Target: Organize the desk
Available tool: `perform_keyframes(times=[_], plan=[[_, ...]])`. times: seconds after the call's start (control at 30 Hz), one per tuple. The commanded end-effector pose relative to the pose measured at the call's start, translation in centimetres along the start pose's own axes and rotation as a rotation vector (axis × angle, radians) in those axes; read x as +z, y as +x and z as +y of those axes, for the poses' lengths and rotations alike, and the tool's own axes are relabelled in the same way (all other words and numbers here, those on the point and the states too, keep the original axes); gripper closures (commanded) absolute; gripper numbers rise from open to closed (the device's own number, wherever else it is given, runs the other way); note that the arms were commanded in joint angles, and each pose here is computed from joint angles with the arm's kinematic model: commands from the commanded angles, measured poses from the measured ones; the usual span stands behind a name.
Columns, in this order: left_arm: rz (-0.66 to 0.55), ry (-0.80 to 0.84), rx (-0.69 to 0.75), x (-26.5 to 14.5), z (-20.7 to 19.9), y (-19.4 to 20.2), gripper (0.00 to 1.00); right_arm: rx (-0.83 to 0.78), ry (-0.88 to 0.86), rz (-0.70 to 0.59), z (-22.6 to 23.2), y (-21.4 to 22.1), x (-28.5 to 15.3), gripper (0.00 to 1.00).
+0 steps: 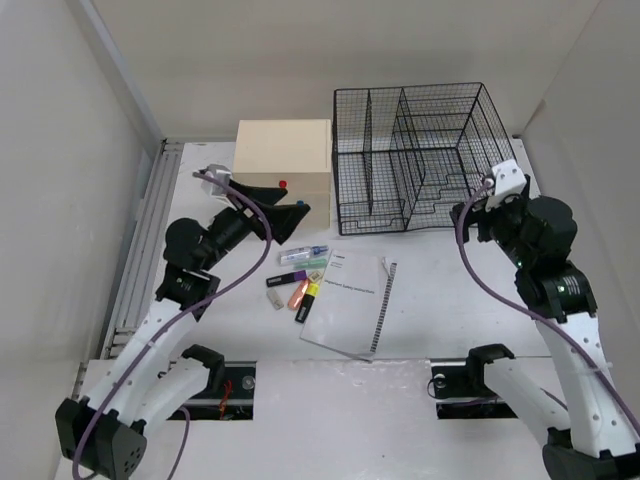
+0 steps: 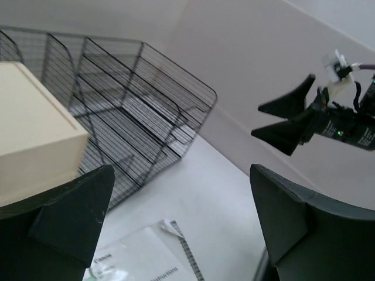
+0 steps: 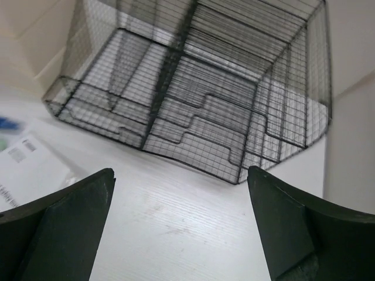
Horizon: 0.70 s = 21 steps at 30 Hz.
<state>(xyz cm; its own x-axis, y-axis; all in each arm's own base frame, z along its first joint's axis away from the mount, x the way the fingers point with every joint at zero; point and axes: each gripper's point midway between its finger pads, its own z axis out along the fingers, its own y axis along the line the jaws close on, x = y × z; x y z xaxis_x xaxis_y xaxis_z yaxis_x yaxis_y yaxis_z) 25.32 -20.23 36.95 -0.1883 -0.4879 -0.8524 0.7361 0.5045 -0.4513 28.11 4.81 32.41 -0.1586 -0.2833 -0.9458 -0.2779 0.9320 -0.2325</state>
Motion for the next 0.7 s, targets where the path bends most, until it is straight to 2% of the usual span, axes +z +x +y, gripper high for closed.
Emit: perform_keyframes(times=[0.0,0.03,0.07,0.13,0.17,0.23,0.27,0.33,0.37,0.4,0.43,0.47,0.5,0.57,0.6,0.67], plan=[[0.102,0.181,-0.063,0.4,-3.7,2.6,0.00,-0.108,-0.194,-0.047,3.3,-0.3,-1.8,0.00],[0.137,0.149,-0.089,0.8,-3.1,4.3,0.00,-0.125,-0.337,-0.075,5.9,0.1,-2.4,0.00],[0.183,0.172,-0.110,1.0,-4.6,6.4,0.00,-0.118,-0.404,-0.079,7.2,0.6,-2.5,0.00],[0.232,0.066,-0.094,1.6,-3.5,9.9,0.00,-0.072,-0.552,0.003,9.7,3.1,-1.7,0.00],[0.311,0.071,-0.099,1.7,-4.9,13.2,0.00,-0.037,-0.627,0.026,10.9,3.6,-1.6,0.02],[0.353,0.022,-0.077,2.1,-5.0,15.5,0.00,-0.020,-0.707,0.087,12.2,4.8,-1.1,0.12],[0.362,-0.038,-0.069,2.4,-4.1,16.7,0.00,-0.001,-0.720,0.133,12.4,5.7,-0.2,0.26],[0.407,-0.055,-0.062,1.6,-4.3,19.3,0.00,0.010,-0.736,0.150,12.6,5.9,0.3,0.45],[0.386,-0.092,-0.053,1.6,-3.7,19.3,0.04,0.022,-0.754,0.169,12.8,6.4,0.6,0.65],[0.397,-0.098,-0.049,1.3,-3.6,20.2,0.05,0.037,-0.756,0.183,12.9,6.6,0.8,0.66],[0.396,-0.111,-0.046,1.1,-3.1,20.6,0.05,0.032,-0.766,0.158,13.0,6.1,0.9,0.58],[0.408,-0.136,-0.054,0.2,-2.2,21.5,0.05,0.075,-0.775,0.174,13.4,6.4,1.1,0.38],[0.383,-0.136,-0.055,0.2,-2.0,21.5,0.10,0.114,-0.819,0.168,14.2,6.4,1.0,0.13],[0.378,-0.151,-0.073,-0.7,-1.2,22.5,0.11,0.235,-0.905,0.144,16.0,6.4,1.2,0.04],[0.376,-0.160,-0.071,-0.9,-0.9,22.7,0.15,0.279,-0.900,0.152,16.3,7.0,1.8,0.04],[0.418,-0.178,-0.063,-1.4,-0.4,24.5,0.21,0.332,-0.957,0.083,17.2,6.6,2.3,0.04]])
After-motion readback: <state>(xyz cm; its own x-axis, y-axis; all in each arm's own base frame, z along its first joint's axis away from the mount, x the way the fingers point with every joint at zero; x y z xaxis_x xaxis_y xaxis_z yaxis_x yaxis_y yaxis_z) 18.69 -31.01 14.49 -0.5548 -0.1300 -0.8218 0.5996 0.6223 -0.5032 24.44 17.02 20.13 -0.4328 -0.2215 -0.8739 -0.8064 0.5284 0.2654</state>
